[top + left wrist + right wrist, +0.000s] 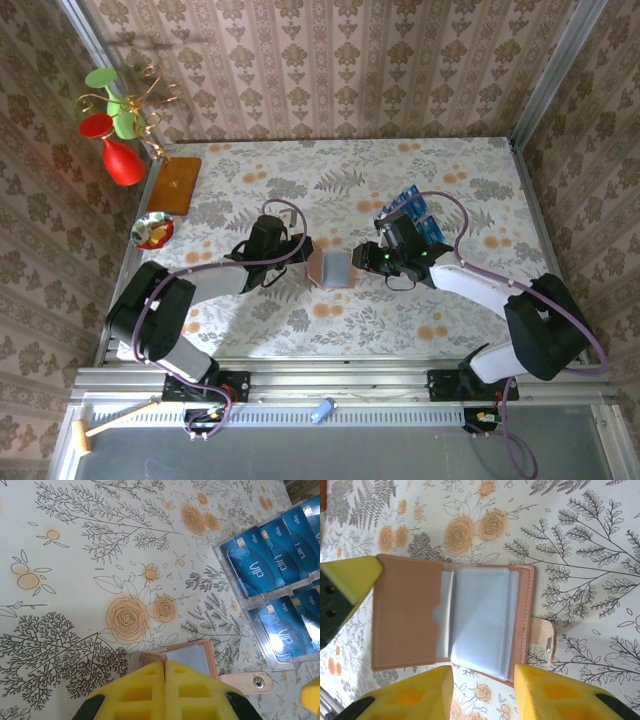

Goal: Put the credit cards into the card holder

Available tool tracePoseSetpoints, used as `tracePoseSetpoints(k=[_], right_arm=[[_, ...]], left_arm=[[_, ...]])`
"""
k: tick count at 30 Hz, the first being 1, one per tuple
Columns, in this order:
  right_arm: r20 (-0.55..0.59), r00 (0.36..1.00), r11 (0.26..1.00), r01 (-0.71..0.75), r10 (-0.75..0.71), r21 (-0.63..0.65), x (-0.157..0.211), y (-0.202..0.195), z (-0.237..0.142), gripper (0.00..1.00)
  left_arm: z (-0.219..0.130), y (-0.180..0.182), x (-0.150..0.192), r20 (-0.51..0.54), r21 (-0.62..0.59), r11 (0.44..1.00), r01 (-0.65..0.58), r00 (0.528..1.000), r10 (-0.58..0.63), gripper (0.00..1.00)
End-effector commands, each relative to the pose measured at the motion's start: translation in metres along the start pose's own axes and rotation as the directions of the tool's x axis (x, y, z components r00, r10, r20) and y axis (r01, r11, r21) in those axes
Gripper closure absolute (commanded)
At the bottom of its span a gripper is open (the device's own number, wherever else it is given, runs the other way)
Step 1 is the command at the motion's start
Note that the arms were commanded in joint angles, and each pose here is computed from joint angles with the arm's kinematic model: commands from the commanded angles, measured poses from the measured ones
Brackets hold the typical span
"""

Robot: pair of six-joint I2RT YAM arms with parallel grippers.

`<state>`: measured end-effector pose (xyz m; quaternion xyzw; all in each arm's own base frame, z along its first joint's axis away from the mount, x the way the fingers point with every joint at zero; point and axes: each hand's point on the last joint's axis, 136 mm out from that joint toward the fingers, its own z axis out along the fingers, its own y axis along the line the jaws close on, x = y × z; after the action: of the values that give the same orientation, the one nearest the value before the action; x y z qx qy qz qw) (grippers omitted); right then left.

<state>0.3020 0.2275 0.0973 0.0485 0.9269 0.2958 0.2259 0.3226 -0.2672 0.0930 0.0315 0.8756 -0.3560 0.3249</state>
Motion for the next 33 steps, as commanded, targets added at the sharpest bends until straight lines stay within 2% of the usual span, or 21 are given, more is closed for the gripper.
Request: tracePoseSetpoints(k=[1, 8, 14, 15, 17, 21, 33], right_arm=[[-0.021, 1.0, 1.0, 0.015, -0.015, -0.003, -0.001, 0.007, -0.003, 0.61], [-0.073, 0.997, 0.999, 0.038, -0.041, -0.034, 0.001, 0.03, 0.03, 0.65], [-0.12, 0.993, 1.0, -0.003, 0.001, -0.021, 0.014, 0.02, 0.061, 0.69], [-0.124, 0.992, 1.0, -0.006, 0.005, -0.014, 0.016, 0.016, 0.064, 0.69], [-0.137, 0.991, 1.0, -0.011, 0.012, 0.006, 0.023, 0.007, 0.068, 0.7], [-0.152, 0.988, 0.999, -0.02, 0.025, 0.031, 0.033, -0.006, 0.074, 0.7], [-0.161, 0.986, 0.998, -0.038, 0.046, 0.055, 0.044, -0.02, 0.079, 0.71]], left_arm=[[0.002, 0.005, 0.006, -0.02, -0.003, 1.0, -0.011, 1.0, 0.011, 1.0], [0.003, 0.008, 0.008, -0.024, -0.004, 1.0, -0.01, 1.0, 0.009, 1.0], [0.001, 0.011, 0.008, -0.03, -0.014, 1.0, -0.014, 0.999, 0.014, 1.0], [0.001, 0.013, 0.008, -0.032, -0.019, 1.0, -0.017, 0.999, 0.016, 0.98], [0.0, 0.018, 0.01, -0.046, -0.039, 0.999, -0.024, 0.999, 0.022, 0.84], [-0.002, 0.03, 0.016, -0.083, -0.092, 0.994, -0.053, 0.996, 0.045, 0.69], [-0.014, 0.065, 0.034, -0.194, -0.275, 0.943, -0.187, 0.971, 0.136, 0.54]])
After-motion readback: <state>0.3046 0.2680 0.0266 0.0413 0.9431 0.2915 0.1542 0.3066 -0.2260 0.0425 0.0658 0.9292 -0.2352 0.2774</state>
